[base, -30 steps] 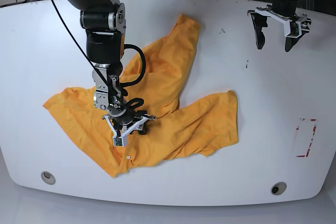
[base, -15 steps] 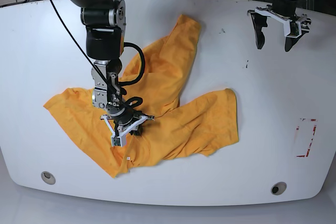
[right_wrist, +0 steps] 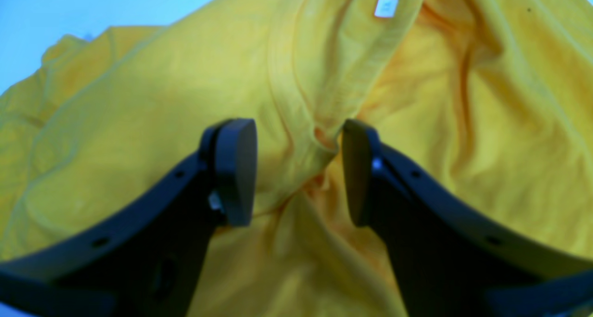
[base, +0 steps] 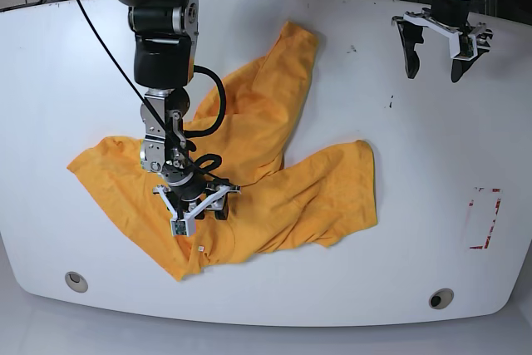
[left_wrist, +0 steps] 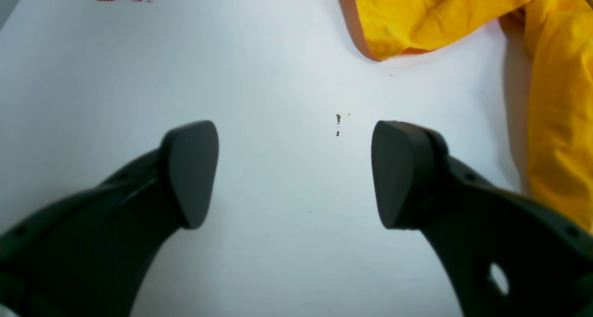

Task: Layout the t-shirt on the table in an organized manner, then fold the t-shirt properly

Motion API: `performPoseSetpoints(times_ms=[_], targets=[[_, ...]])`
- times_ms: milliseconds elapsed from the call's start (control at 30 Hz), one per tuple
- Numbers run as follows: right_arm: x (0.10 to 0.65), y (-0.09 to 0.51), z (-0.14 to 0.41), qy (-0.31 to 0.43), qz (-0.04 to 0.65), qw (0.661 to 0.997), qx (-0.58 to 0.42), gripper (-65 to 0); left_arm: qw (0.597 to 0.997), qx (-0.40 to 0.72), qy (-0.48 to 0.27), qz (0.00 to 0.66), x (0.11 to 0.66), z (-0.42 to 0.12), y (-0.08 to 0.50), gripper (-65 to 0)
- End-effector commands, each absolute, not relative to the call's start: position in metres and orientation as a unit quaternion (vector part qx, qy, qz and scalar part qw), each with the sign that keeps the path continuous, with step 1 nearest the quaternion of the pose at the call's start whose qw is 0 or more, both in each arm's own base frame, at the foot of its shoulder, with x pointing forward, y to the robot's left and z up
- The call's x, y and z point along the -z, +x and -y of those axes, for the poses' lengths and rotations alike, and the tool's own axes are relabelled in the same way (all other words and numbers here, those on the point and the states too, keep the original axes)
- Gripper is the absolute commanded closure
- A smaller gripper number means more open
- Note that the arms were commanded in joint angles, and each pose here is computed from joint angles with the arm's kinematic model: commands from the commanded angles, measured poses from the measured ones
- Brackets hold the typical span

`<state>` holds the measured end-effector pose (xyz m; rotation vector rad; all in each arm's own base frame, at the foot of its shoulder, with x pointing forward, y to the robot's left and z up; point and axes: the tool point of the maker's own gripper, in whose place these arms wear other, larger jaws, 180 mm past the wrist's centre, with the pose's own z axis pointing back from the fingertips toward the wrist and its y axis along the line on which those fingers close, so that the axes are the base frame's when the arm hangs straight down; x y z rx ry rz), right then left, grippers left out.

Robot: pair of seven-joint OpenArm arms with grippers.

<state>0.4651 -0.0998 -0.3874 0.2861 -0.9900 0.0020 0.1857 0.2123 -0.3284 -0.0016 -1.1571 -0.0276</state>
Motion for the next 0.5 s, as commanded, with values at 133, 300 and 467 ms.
performPoseSetpoints(times_ms=[133, 300, 467], targets=[[0.3618, 0.4813, 0.0993, 0.144, 0.507, 0.850, 0.000, -29.8, 0.824, 0.015, -0.001, 0.566, 0.3176, -0.2123, 0.1908, -48.6], [0.3620, 0.4813, 0.0984, 0.145, 0.507, 0.850, 0.001, -29.8, 0.823, 0.015, -0.001, 0.568, 0.3168, -0.2123, 0.1922, -48.6], [0.3670, 0.4830, 0.0959, 0.149, 0.498, 0.854, 0.003, -29.8, 0.823, 0.015, -0.001, 0.568, 0.3168, -0.2123, 0.1922, -48.6]])
